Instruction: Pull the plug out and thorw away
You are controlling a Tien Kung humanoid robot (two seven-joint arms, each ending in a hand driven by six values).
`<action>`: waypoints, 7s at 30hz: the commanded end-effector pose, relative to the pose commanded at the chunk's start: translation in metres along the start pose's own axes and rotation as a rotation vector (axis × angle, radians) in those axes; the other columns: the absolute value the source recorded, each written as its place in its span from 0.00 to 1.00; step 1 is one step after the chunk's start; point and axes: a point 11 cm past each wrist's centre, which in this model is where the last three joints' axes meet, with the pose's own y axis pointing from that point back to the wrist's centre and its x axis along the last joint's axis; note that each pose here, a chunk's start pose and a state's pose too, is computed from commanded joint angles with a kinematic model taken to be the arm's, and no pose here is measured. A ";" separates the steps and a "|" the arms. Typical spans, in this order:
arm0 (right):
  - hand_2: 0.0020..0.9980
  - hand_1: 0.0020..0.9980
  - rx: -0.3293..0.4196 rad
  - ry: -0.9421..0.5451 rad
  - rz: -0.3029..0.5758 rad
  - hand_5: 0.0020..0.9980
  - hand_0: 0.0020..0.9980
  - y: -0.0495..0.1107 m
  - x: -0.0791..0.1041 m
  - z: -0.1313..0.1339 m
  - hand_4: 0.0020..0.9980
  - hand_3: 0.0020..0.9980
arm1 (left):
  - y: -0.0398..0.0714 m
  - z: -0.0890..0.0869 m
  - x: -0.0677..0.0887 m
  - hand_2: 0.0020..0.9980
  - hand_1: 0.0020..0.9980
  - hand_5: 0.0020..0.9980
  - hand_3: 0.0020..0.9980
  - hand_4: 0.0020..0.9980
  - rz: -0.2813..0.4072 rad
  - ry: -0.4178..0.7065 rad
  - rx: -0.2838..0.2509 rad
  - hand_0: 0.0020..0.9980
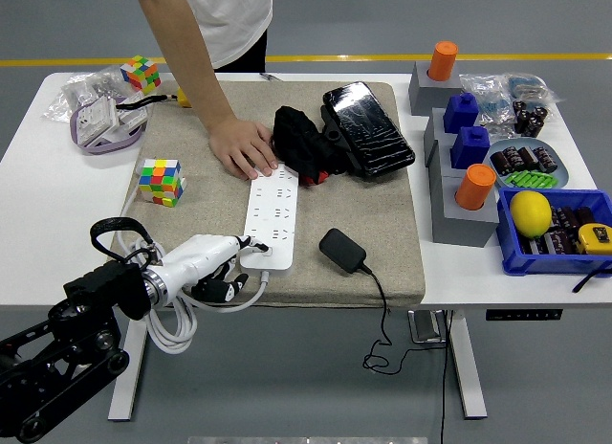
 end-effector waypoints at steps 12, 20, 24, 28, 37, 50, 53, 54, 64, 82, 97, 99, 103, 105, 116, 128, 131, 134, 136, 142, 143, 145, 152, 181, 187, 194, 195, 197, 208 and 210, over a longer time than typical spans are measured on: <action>0.67 0.65 -0.003 -0.005 0.000 0.45 0.57 0.000 0.000 0.002 0.96 0.56 | 0.003 0.010 0.010 0.11 0.04 0.00 0.85 0.47 0.033 0.010 -0.044 0.07; 0.67 0.65 -0.002 -0.007 0.002 0.45 0.57 0.000 0.000 0.002 0.96 0.56 | 0.007 0.016 0.041 0.15 0.10 0.00 0.86 0.66 0.162 0.063 -0.119 0.12; 0.67 0.65 -0.005 -0.008 -0.002 0.45 0.57 0.000 -0.002 0.004 0.96 0.56 | 0.003 0.013 0.060 0.27 0.17 0.22 0.86 0.86 0.244 0.116 -0.131 0.18; 0.67 0.65 -0.005 -0.008 -0.006 0.45 0.57 0.000 -0.004 0.004 0.96 0.56 | 0.000 0.010 0.077 0.81 0.79 0.54 0.93 1.00 0.318 0.152 -0.137 0.62; 0.67 0.65 0.001 -0.010 -0.005 0.45 0.57 0.000 -0.004 0.000 0.97 0.56 | -0.004 -0.008 0.096 0.94 0.94 0.67 0.97 1.00 0.417 0.217 -0.100 0.87; 0.67 0.65 0.004 -0.012 -0.009 0.45 0.57 0.000 -0.005 -0.002 0.96 0.56 | -0.004 -0.018 0.098 1.00 1.00 0.75 1.00 1.00 0.426 0.249 -0.058 1.00; 0.67 0.65 0.003 -0.012 -0.009 0.45 0.57 0.000 -0.005 -0.001 0.96 0.56 | -0.004 -0.020 0.098 0.95 0.98 0.53 1.00 1.00 0.431 0.262 -0.052 0.93; 0.67 0.65 0.003 -0.012 -0.009 0.45 0.57 0.000 -0.005 -0.001 0.96 0.56 | -0.004 -0.021 0.098 0.95 0.98 0.53 1.00 1.00 0.431 0.262 -0.049 0.93; 0.67 0.65 0.005 -0.014 -0.011 0.45 0.57 -0.001 -0.006 -0.002 0.96 0.56 | -0.003 -0.024 0.097 0.89 0.92 0.47 0.98 1.00 0.430 0.281 -0.045 0.86; 0.67 0.65 0.008 -0.001 -0.009 0.45 0.57 0.000 -0.004 -0.006 0.96 0.56 | -0.003 -0.022 0.099 0.88 0.90 0.46 0.96 0.99 0.438 0.290 -0.062 0.83; 0.67 0.65 0.019 -0.006 -0.012 0.45 0.57 0.000 -0.008 -0.009 0.96 0.56 | -0.002 -0.017 0.109 0.88 0.90 0.46 0.96 0.98 0.445 0.265 -0.081 0.82; 0.67 0.65 0.015 -0.007 -0.004 0.45 0.57 0.000 -0.004 -0.008 0.96 0.56 | -0.002 -0.018 0.107 0.88 0.90 0.46 0.96 0.98 0.441 0.270 -0.079 0.82; 0.67 0.65 0.014 -0.002 -0.003 0.45 0.57 0.000 -0.002 -0.009 0.96 0.56 | -0.002 -0.019 0.105 0.88 0.90 0.46 0.95 0.98 0.433 0.275 -0.076 0.82; 0.67 0.65 0.015 -0.001 -0.008 0.45 0.57 0.000 -0.005 -0.008 0.96 0.56 | -0.002 -0.019 0.107 0.88 0.90 0.46 0.95 0.98 0.439 0.273 -0.076 0.82; 0.67 0.65 0.001 -0.013 -0.004 0.45 0.57 0.000 -0.003 0.001 0.96 0.56 | -0.004 -0.015 0.104 0.87 0.89 0.45 0.95 0.98 0.419 0.275 -0.081 0.81; 0.67 0.64 0.009 -0.009 -0.004 0.45 0.57 0.001 -0.004 -0.001 0.96 0.56 | -0.003 -0.020 0.100 0.87 0.89 0.45 0.95 0.98 0.401 0.266 -0.060 0.81; 0.67 0.65 -0.004 -0.009 -0.013 0.45 0.57 0.000 -0.006 0.004 0.96 0.56 | -0.002 -0.022 0.100 0.87 0.89 0.45 0.95 0.98 0.400 0.262 -0.054 0.81; 0.67 0.65 -0.001 -0.008 -0.010 0.45 0.57 0.000 -0.005 0.002 0.96 0.56 | -0.001 -0.022 0.099 0.87 0.89 0.45 0.95 0.98 0.396 0.260 -0.055 0.81; 0.67 0.65 0.001 -0.012 -0.007 0.45 0.57 0.000 -0.005 0.001 0.96 0.56 | -0.001 -0.022 0.098 0.87 0.89 0.45 0.95 0.98 0.389 0.253 -0.053 0.81; 0.67 0.65 -0.006 -0.013 -0.005 0.45 0.57 0.000 -0.004 0.005 0.96 0.56 | -0.002 -0.021 0.094 0.87 0.89 0.45 0.95 0.98 0.378 0.266 -0.052 0.80; 0.67 0.65 -0.006 -0.014 -0.005 0.45 0.57 0.000 -0.004 0.005 0.96 0.56 | -0.003 -0.021 0.093 0.87 0.89 0.45 0.95 0.97 0.377 0.267 -0.053 0.80; 0.67 0.65 -0.005 -0.016 -0.005 0.45 0.57 0.000 -0.005 0.005 0.96 0.56 | -0.003 -0.020 0.093 0.87 0.89 0.45 0.95 0.97 0.372 0.265 -0.053 0.80; 0.67 0.64 0.002 -0.019 -0.006 0.45 0.57 0.000 -0.006 0.003 0.96 0.56 | -0.003 -0.020 0.094 0.87 0.89 0.45 0.95 0.97 0.373 0.265 -0.053 0.80; 0.67 0.64 0.004 -0.011 -0.007 0.45 0.57 0.000 -0.005 0.000 0.96 0.56 | -0.003 -0.020 0.101 0.87 0.88 0.45 0.95 0.97 0.381 0.261 -0.056 0.79; 0.67 0.65 0.004 -0.010 -0.007 0.45 0.57 0.000 -0.004 0.000 0.96 0.56 | -0.003 -0.020 0.100 0.87 0.88 0.46 0.95 0.97 0.379 0.261 -0.056 0.79; 0.67 0.65 0.001 -0.009 -0.006 0.45 0.57 0.000 -0.004 0.002 0.96 0.56 | -0.003 -0.021 0.098 0.87 0.88 0.46 0.96 0.98 0.375 0.262 -0.054 0.79; 0.67 0.65 0.000 -0.009 -0.006 0.45 0.57 0.000 -0.004 0.002 0.96 0.56 | -0.003 -0.021 0.098 0.87 0.88 0.46 0.96 0.98 0.375 0.263 -0.054 0.79; 0.67 0.65 -0.002 -0.010 -0.006 0.45 0.57 0.000 -0.004 0.004 0.96 0.56 | -0.003 -0.021 0.097 0.87 0.88 0.46 0.96 0.97 0.373 0.264 -0.053 0.79; 0.67 0.65 -0.002 -0.013 -0.003 0.45 0.57 0.000 -0.003 0.003 0.96 0.56 | -0.003 -0.021 0.098 0.87 0.88 0.46 0.96 0.98 0.376 0.266 -0.052 0.79; 0.67 0.65 -0.001 -0.013 -0.003 0.45 0.57 0.000 -0.003 0.003 0.96 0.56 | -0.003 -0.021 0.098 0.87 0.88 0.46 0.96 0.98 0.375 0.266 -0.052 0.79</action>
